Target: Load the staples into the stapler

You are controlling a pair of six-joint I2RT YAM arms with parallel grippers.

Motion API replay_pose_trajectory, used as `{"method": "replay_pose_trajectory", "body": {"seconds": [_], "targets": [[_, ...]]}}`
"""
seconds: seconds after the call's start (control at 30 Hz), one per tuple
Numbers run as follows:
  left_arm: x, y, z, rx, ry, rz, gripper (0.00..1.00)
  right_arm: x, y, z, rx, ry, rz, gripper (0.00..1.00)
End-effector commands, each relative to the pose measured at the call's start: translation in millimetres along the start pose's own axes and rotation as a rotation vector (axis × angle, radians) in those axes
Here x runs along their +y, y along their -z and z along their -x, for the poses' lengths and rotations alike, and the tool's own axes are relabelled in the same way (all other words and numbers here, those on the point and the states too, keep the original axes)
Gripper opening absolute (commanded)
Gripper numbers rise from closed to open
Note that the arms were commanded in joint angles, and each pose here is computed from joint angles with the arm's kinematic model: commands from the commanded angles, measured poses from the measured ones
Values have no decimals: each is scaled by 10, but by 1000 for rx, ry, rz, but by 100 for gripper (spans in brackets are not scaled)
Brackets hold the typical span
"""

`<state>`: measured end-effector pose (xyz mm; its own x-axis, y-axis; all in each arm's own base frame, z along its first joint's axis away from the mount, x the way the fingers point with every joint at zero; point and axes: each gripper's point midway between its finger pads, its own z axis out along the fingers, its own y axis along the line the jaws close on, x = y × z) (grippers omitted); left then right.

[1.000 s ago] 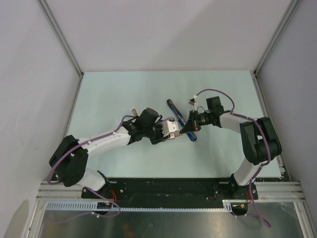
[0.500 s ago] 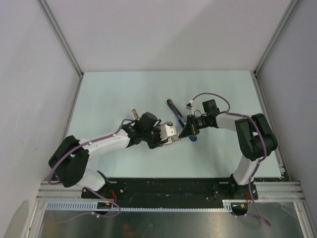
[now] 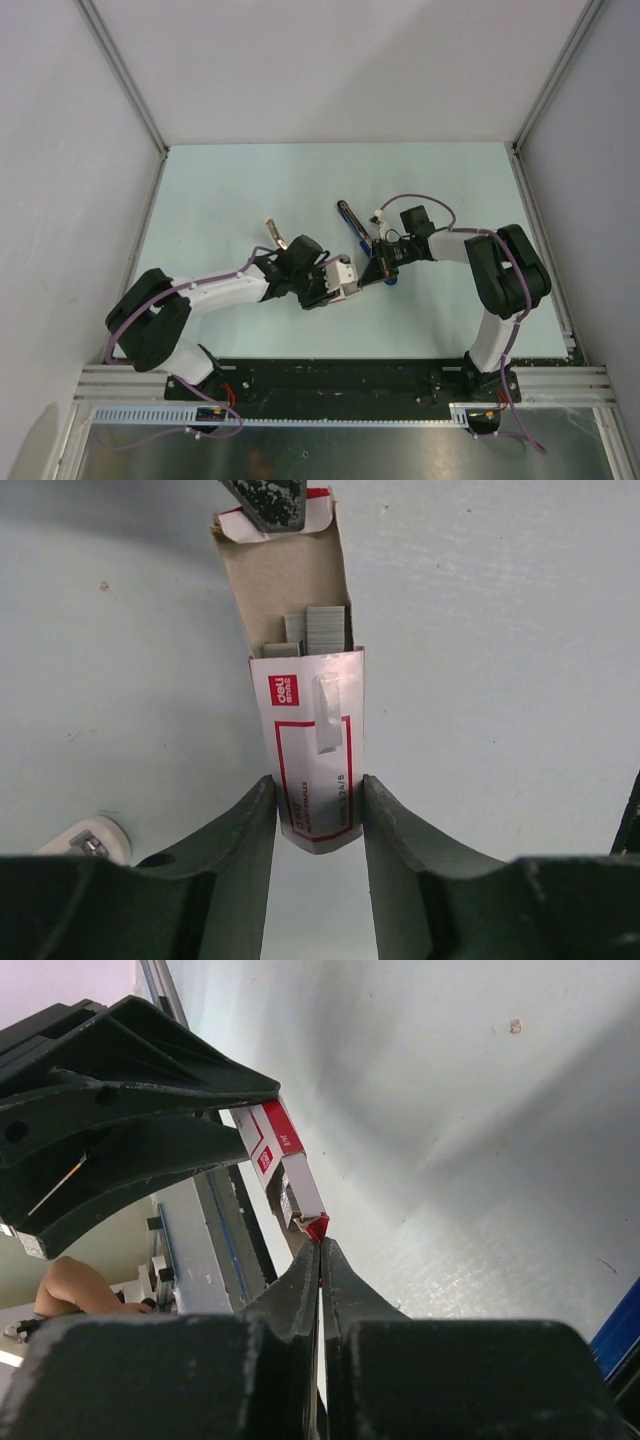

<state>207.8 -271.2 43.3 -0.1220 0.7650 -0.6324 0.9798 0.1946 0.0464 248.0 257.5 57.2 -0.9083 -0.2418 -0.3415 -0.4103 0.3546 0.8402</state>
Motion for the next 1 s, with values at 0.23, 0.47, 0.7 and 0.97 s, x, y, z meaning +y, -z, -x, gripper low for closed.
{"method": "replay_pose_trajectory", "body": {"seconds": [0.23, 0.47, 0.7, 0.97], "targets": [[-152, -13, -163, 33, -6, -11, 43, -38, 0, 104, -13, 51, -25, 1], [-173, 3, -220, 49, -7, -13, 44, -68, -73, 22, 19, 74, -48, 2], [-205, 13, -306, 71, -9, -20, 45, -105, -102, -2, 37, 87, -69, 3], [-231, 11, -373, 90, -12, -29, 45, -147, -104, -19, 48, 90, -81, 3]]}}
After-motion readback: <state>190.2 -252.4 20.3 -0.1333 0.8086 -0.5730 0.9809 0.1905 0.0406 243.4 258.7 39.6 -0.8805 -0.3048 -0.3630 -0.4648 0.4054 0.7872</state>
